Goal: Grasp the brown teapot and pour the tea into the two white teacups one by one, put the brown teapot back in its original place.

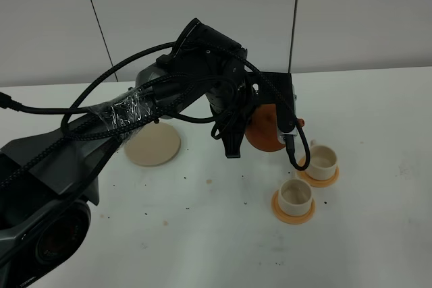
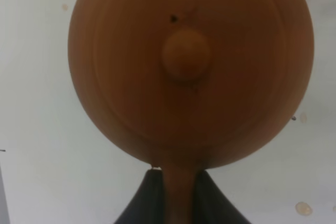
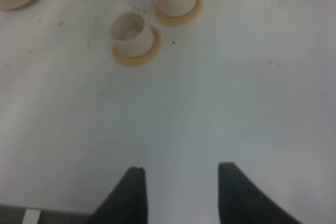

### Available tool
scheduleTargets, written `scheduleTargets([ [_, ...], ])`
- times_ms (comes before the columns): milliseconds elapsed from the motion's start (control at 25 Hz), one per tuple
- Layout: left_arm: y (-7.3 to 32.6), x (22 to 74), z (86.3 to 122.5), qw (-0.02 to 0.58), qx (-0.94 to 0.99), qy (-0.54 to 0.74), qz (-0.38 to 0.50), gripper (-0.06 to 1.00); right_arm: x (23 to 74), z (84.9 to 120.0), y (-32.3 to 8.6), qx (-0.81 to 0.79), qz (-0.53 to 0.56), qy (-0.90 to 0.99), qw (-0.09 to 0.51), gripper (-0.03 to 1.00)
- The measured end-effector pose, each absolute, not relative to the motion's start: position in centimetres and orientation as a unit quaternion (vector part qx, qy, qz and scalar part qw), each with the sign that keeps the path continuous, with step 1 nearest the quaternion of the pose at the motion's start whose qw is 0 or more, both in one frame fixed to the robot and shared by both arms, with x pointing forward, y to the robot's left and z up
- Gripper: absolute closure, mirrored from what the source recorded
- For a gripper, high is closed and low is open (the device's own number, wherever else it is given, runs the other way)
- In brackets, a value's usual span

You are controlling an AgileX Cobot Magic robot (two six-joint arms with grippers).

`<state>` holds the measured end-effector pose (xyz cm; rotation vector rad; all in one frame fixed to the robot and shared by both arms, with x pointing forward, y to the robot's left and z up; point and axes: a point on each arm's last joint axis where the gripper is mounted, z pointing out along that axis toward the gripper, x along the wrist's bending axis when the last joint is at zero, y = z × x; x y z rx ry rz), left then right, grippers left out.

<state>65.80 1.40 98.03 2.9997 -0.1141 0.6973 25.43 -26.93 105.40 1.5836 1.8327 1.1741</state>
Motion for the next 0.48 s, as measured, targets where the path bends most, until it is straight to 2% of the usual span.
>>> scheduleTargets([
  [320,0.3,65.3,98.0,0.012,0.967,-0.065,0.247,0.78,25.4,105.4,-26.9,0.573,0.427,0.663,0.223,0.65],
  [480,-0.3,65.0,97.6,-0.015,0.961,-0.090,0.261,0.78,25.5,105.5,-26.9,0.573,0.428,0.662,0.224,0.65],
])
